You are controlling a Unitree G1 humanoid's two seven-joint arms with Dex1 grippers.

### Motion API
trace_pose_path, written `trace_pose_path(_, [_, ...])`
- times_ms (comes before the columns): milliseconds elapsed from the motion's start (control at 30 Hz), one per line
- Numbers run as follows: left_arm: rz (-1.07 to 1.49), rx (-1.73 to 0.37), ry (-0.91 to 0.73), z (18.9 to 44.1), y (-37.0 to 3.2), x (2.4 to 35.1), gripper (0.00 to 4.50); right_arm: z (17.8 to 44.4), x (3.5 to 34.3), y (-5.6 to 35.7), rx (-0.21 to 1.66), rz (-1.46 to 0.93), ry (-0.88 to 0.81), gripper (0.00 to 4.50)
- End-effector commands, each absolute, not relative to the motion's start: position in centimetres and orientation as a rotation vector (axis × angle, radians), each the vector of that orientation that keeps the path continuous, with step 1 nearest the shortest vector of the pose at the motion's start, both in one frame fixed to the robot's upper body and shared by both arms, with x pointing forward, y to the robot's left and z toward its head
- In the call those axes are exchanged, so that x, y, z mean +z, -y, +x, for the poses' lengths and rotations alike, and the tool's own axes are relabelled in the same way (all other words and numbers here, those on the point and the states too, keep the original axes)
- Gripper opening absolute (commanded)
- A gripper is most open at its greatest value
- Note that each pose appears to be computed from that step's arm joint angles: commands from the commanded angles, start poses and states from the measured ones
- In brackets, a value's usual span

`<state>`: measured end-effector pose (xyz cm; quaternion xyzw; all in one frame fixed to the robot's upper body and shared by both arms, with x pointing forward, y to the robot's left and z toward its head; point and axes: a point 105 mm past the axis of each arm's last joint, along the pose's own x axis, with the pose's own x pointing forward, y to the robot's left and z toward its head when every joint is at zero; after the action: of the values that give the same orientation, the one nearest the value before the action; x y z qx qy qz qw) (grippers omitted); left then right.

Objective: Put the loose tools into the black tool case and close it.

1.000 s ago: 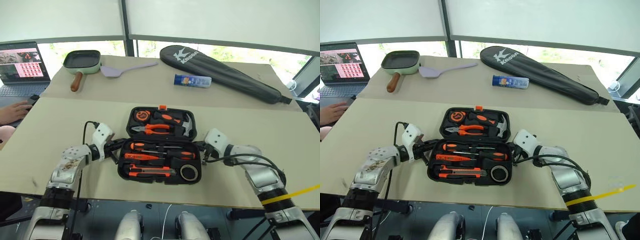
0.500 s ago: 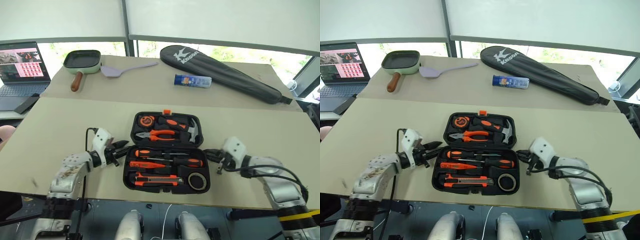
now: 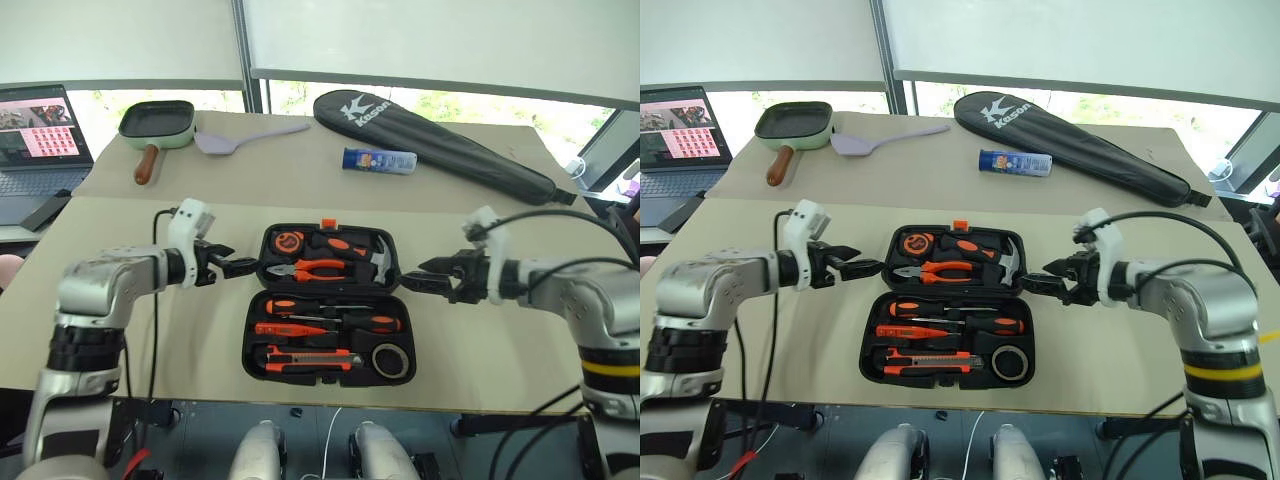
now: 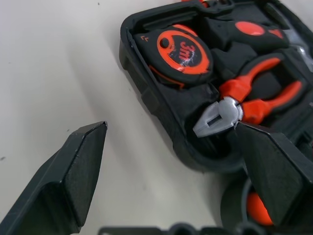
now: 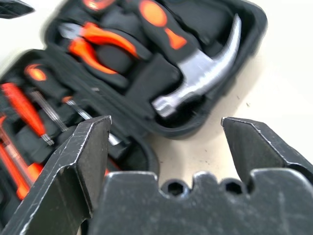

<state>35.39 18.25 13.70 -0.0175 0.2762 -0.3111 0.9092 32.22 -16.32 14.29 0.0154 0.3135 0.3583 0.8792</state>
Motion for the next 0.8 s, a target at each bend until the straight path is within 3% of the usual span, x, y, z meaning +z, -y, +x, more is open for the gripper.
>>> trace_pose_path(33, [-0.05,-0.58,-0.582,35.9,-18.3,14.0,4.5,33.1,14.3,15.8,0.675,0.029,-0.702,4.24])
trace_pose_path(467, [-0.097,-0.529,-0.623,35.9,-17.9,12.4,4.5,35.3,13.2,16.4,0.533,0.031,-0.742,4.24])
trace_pose_path(500, [-0.101,-0.528,-0.623,36.0,-17.6,12.2,4.5,35.6,12.9,16.6,0.514,0.034,-0.749,3.72])
trace_pose_path(767, [-0.123,-0.529,-0.627,36.0,-17.1,11.8,4.5,36.1,13.2,17.0,0.484,0.133,-0.759,1.26])
trace_pose_path(800, [-0.121,-0.526,-0.628,36.0,-17.2,11.8,4.5,35.9,13.3,17.1,0.493,0.153,-0.761,0.77])
